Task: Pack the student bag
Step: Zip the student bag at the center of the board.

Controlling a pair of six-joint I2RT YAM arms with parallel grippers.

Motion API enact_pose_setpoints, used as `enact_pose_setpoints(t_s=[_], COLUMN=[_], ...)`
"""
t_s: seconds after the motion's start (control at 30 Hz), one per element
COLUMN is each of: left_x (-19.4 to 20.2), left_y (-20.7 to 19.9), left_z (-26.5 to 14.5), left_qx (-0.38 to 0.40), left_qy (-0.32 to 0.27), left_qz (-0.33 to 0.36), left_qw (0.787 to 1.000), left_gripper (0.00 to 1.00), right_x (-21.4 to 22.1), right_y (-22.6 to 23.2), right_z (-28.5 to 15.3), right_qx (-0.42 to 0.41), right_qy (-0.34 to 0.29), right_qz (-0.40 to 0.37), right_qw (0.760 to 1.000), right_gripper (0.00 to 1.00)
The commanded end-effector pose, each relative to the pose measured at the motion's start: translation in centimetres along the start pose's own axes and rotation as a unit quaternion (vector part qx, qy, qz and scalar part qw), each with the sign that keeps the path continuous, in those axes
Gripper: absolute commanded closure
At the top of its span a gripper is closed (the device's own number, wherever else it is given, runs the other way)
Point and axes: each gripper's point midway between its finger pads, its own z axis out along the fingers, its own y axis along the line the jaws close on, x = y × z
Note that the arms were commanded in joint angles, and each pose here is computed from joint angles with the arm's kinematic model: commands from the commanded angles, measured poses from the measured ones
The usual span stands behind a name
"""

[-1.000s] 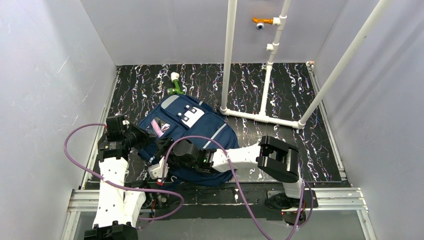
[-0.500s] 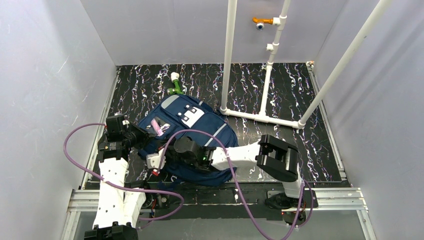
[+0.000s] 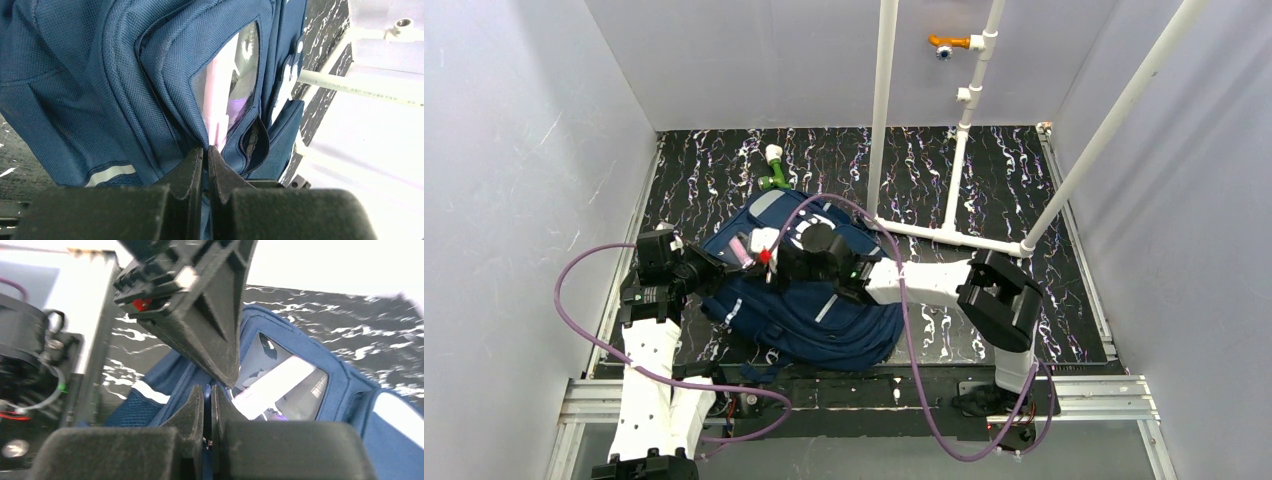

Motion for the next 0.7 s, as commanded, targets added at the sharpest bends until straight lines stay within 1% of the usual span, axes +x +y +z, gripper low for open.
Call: enact_pose_setpoints(t_s=[0.0, 0.03, 0.1, 0.17, 0.2, 0.23, 0.3, 0.4, 0.5, 0.57, 0.63, 0.67], left_x=[1.6, 1.6, 1.6, 1.7, 1.6, 1.6, 1.7, 1.6, 1.5, 1.6, 1.7, 1.7], left_y=[2.2, 2.2, 2.3, 2.5, 2.5, 2.5, 2.6, 2.8, 3.0, 3.2, 3.3, 3.4], left_z=[-0.3, -0.3, -0.4, -0.4, -0.4, -0.4, -0.4, -0.6, -0.7, -0.7, -0.7, -0.8], left_qx=[-0.038, -0.039, -0.041, -0.043, -0.044, -0.044, -0.045, -0.050, -0.054, -0.055, -0.057, -0.060], left_qy=[0.026, 0.025, 0.023, 0.023, 0.022, 0.022, 0.022, 0.017, 0.013, 0.013, 0.014, 0.013], left_qz=[0.002, 0.002, 0.003, 0.003, 0.004, 0.004, 0.004, 0.005, 0.009, 0.010, 0.011, 0.012], left_qw=[0.999, 0.999, 0.999, 0.999, 0.999, 0.999, 0.999, 0.999, 0.998, 0.998, 0.998, 0.998], left_gripper=[1.00, 1.00, 1.00, 1.00, 1.00, 1.00, 1.00, 1.00, 1.00, 1.00, 1.00, 1.00], right_x=[-3.0, -3.3, -4.4, -4.8, -4.7, -4.6, -3.5, -0.5, 0.8, 1.9, 2.2, 1.8], right_y=[-5.6, -6.1, -7.7, -8.5, -8.9, -9.1, -10.3, -12.3, -12.9, -13.5, -13.8, -14.0], right_z=[-2.5, -2.7, -3.8, -4.9, -5.0, -5.0, -5.2, -6.4, -7.8, -8.7, -9.6, -10.1], right_qx=[0.033, 0.032, 0.045, 0.047, 0.056, 0.062, 0.104, 0.170, 0.206, 0.240, 0.263, 0.272], right_qy=[-0.071, -0.087, -0.144, -0.184, -0.189, -0.188, -0.181, -0.171, -0.180, -0.173, -0.161, -0.159], right_qz=[0.198, 0.241, 0.322, 0.389, 0.414, 0.422, 0.439, 0.493, 0.498, 0.500, 0.483, 0.462], right_qw=[0.977, 0.966, 0.935, 0.901, 0.889, 0.885, 0.874, 0.836, 0.823, 0.814, 0.820, 0.829], right_gripper=[0.99, 0.99, 0.99, 0.99, 0.99, 0.99, 0.99, 0.99, 0.99, 0.99, 0.99, 0.99])
